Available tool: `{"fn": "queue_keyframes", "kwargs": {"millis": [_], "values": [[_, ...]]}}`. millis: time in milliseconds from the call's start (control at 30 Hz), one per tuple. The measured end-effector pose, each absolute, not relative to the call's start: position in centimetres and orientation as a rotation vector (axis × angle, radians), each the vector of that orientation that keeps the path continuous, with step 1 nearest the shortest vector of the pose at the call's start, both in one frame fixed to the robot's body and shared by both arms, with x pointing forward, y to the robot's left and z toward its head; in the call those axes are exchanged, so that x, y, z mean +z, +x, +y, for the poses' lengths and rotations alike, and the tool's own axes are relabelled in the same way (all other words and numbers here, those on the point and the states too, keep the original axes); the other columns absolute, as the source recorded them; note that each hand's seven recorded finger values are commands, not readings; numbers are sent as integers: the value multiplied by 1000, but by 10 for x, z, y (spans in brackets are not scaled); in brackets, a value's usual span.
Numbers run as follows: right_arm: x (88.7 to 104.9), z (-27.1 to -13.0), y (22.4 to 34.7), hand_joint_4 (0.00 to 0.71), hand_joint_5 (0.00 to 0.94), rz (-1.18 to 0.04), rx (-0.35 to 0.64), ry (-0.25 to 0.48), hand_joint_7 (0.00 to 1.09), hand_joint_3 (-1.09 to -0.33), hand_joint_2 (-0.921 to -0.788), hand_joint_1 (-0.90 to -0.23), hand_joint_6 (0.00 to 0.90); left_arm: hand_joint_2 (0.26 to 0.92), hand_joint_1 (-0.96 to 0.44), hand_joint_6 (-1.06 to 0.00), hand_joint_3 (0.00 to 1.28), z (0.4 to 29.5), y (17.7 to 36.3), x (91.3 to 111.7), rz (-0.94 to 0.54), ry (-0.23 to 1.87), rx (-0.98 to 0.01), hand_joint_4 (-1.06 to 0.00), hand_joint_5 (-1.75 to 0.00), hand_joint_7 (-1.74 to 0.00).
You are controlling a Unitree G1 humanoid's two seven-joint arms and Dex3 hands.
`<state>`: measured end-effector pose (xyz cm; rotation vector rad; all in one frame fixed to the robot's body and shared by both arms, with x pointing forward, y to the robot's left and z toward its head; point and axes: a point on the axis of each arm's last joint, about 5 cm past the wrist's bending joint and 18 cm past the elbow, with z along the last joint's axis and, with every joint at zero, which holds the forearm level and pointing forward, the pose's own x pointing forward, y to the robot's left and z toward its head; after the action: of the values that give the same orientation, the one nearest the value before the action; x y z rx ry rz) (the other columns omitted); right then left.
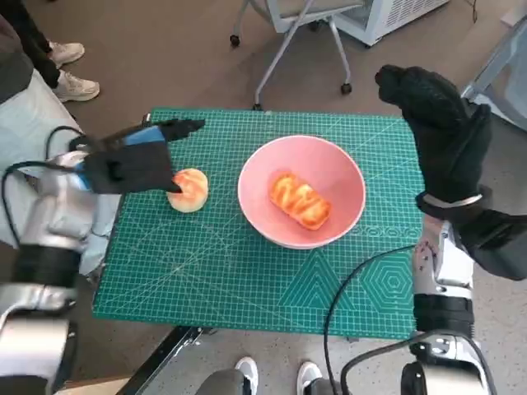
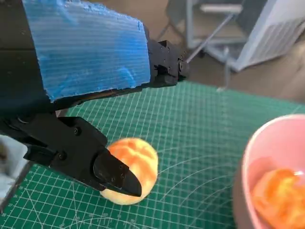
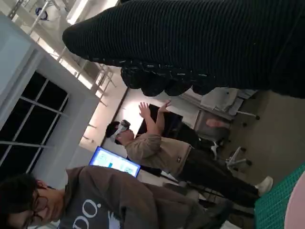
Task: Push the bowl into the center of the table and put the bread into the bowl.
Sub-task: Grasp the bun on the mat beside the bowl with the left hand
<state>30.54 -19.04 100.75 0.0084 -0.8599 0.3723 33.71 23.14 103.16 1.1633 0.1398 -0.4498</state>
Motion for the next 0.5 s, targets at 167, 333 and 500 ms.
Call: {"fn": "queue_keyframes", "kwargs": {"millis": [167,333,500], "values": [[1008,-191,305,191,1,-863,372,6,331,-673,-921,-649,129,751,-227,-204,2,228,343,1022,202,1182,-456,-46,0,-2],[1009,-192,305,193,2,-866,371,2,334,-670,-921,-647,129,753,-232,-210,3,226,347,1010,265,1184,-460,-52,-3,-4],[1009,-193,304,193,2,-868,370,-1,336,-668,-921,-649,129,755,-212,-233,3,224,348,996,336,1192,-474,-82,-12,-12]]}}
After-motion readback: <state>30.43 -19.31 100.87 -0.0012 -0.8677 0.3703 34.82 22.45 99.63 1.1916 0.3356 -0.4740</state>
